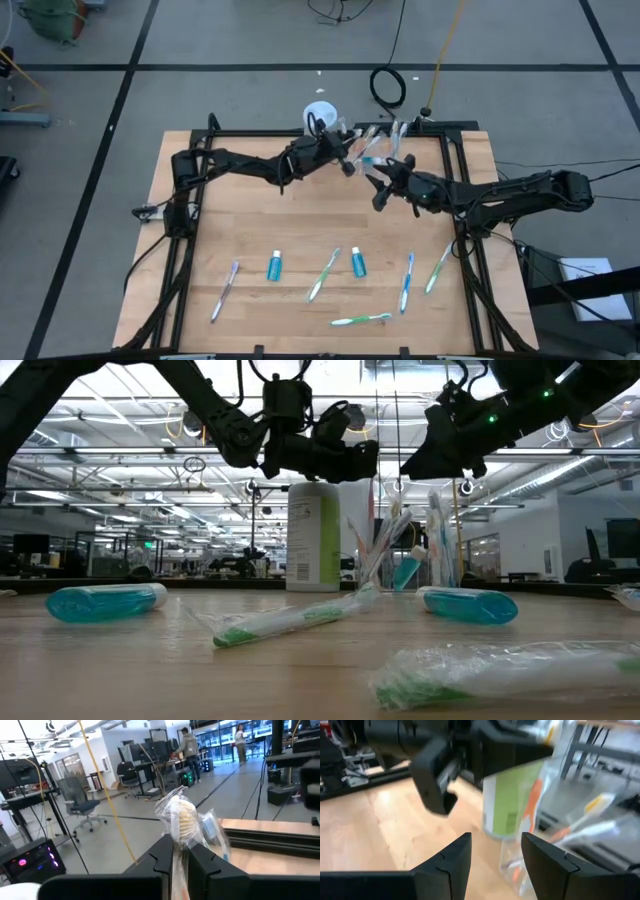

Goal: Pick & Place toothbrushing station
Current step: Put the orange toothbrush into the transparent organizer, then put the blue toothbrush into the transparent organizer

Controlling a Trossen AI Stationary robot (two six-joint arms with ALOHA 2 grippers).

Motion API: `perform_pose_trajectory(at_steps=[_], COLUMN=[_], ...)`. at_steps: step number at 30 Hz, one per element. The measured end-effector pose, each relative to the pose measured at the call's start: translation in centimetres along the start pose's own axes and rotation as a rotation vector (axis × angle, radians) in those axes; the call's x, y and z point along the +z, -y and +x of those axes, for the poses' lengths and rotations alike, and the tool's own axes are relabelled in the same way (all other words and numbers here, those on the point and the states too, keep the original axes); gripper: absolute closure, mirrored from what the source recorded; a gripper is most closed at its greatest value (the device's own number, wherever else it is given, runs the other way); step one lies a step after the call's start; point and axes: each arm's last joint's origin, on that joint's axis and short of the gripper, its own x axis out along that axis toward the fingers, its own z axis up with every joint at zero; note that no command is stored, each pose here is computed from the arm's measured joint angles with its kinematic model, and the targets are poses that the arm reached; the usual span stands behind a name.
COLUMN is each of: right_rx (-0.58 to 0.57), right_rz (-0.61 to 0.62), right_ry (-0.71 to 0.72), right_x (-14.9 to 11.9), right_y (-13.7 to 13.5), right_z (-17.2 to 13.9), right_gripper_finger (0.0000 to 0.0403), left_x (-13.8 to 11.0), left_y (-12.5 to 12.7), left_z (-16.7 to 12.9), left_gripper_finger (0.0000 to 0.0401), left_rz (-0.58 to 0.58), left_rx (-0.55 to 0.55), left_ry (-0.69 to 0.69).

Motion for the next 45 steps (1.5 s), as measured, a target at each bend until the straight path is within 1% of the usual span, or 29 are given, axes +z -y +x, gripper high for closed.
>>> perform_pose_trajectory(at_steps=[3,5,7,10,15,19,24,25,29,33,35,38,40,43,45], right_rx=[0.047,0.088,0.120,0.134,0.147,0.149,0.151,0.152,0.167,0.204,0.224,0.257,0.299,0.365,0.412], right_rz=[0.033,0.057,0.074,0.076,0.070,0.070,0.069,0.065,0.059,0.051,0.064,0.098,0.118,0.153,0.178], right_ry=[-0.039,-0.052,-0.061,-0.064,-0.063,-0.063,-0.065,-0.070,-0.095,-0.109,-0.127,-0.157,-0.190,-0.275,-0.340], right_x=[-0.3,-0.4,-0.4,-0.4,-0.5,-0.5,-0.5,-0.5,-0.9,-1.2,-1.5,-2.4,-3.1,-4.2,-4.9], right_y=[-0.1,-0.2,-0.3,-0.5,-0.7,-0.7,-0.8,-0.8,-1.2,-2.0,-2.6,-3.7,-4.7,-6.2,-7.1], right_z=[0.0,0.0,0.0,-0.1,-0.2,-0.2,-0.3,-0.3,-0.6,-0.9,-1.0,-1.0,-0.9,-0.7,-0.7], right_gripper_finger=[0.0238,0.0239,0.0239,0.0239,0.0239,0.0239,0.0239,0.0239,0.0239,0.0239,0.0239,0.0239,0.0242,0.0254,0.0264], left_x=[0.0,-0.1,-1.1,-1.5,-1.8,-1.8,-1.8,-1.5,1.2,3.5,5.1,6.8,7.6,8.6,8.7], left_y=[0.1,0.4,0.8,0.9,0.8,0.8,1.3,1.4,0.4,-0.6,-1.1,-1.7,-2.1,-2.6,-2.7], left_z=[0.0,-0.1,-0.2,-0.2,-0.3,-0.3,-0.8,-1.0,-2.5,-4.4,-5.3,-6.3,-6.9,-7.4,-7.5], left_gripper_finger=[0.0375,0.0375,0.0375,0.0375,0.0367,0.0330,0.0269,0.0258,0.0224,0.0208,0.0207,0.0209,0.0213,0.0219,0.0222], left_rz=[-0.007,-0.058,-0.076,-0.090,-0.060,-0.052,-0.018,-0.026,-0.127,-0.104,-0.086,-0.071,-0.072,-0.083,-0.086], left_rx=[-0.003,-0.008,-0.019,-0.027,0.018,0.006,-0.005,0.001,0.009,0.006,-0.001,-0.002,0.002,0.010,0.011], left_ry=[-0.003,-0.014,-0.076,-0.122,-0.173,-0.176,-0.242,-0.255,-0.318,-0.390,-0.375,-0.357,-0.348,-0.320,-0.320])
